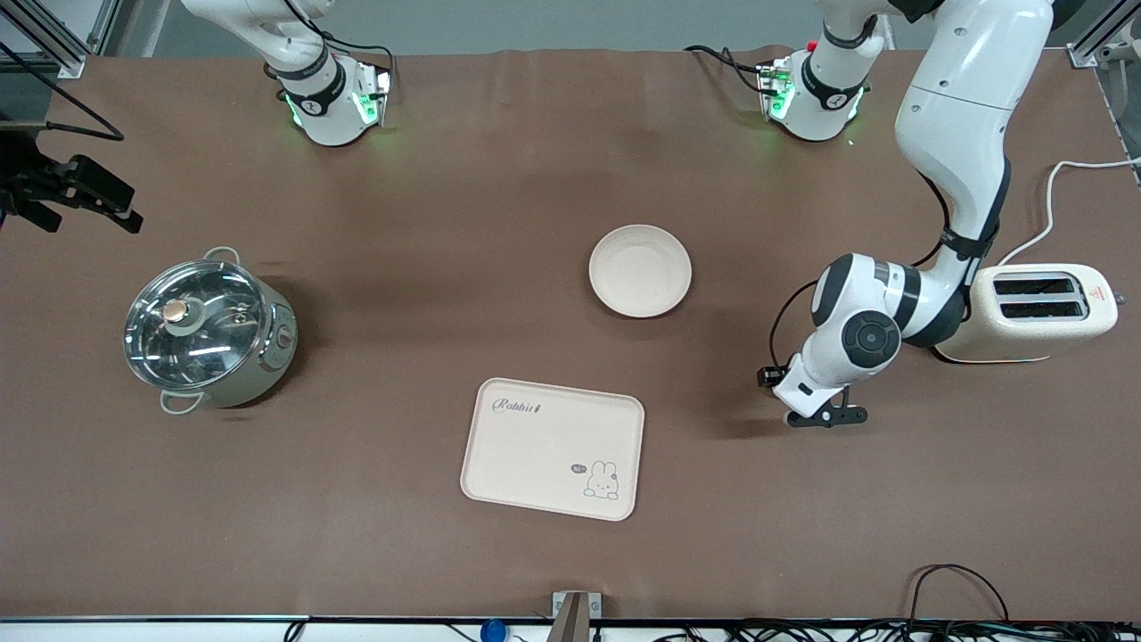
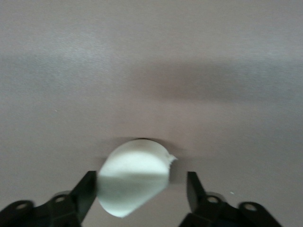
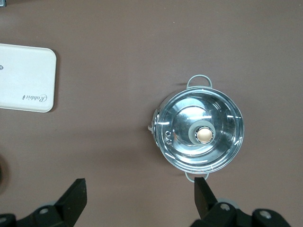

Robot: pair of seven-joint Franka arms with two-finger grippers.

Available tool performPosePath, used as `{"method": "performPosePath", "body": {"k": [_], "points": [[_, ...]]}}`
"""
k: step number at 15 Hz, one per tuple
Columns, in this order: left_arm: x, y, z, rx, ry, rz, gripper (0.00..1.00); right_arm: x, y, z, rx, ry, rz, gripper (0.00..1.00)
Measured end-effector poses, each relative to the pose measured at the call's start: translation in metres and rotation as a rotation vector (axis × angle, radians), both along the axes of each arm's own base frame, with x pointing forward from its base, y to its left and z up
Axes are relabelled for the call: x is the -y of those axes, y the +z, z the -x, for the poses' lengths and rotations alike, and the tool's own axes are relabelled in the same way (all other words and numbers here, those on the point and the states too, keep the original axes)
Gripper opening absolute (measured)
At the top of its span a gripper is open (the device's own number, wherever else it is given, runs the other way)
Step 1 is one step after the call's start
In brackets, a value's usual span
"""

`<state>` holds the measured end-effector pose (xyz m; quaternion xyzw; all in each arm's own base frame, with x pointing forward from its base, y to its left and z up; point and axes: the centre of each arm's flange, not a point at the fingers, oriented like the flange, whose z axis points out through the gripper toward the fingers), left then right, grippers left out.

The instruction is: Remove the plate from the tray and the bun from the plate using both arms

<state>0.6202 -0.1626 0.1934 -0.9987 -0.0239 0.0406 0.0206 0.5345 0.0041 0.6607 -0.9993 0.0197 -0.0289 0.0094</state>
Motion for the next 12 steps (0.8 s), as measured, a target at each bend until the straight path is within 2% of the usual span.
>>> {"method": "performPosePath", "body": {"k": [1,2,5,10,12], "points": [[0.007,0.006,0.001,0.001,0.007,0.004,0.97,0.000,0.000,0.000,0.000,0.000,0.000,1.00],[0.015,0.016,0.002,0.004,0.012,0.007,1.00,0.000,0.000,0.000,0.000,0.000,0.000,1.00],[0.030,0.073,0.005,0.004,0.001,-0.005,1.00,0.000,0.000,0.000,0.000,0.000,0.000,1.00],[0.024,0.240,0.008,0.052,0.007,-0.053,1.00,0.001,0.000,0.000,0.003,0.000,0.021,1.00],[0.017,0.305,0.010,0.100,0.014,-0.054,1.00,0.001,0.000,0.000,0.001,0.002,0.023,1.00]]}}
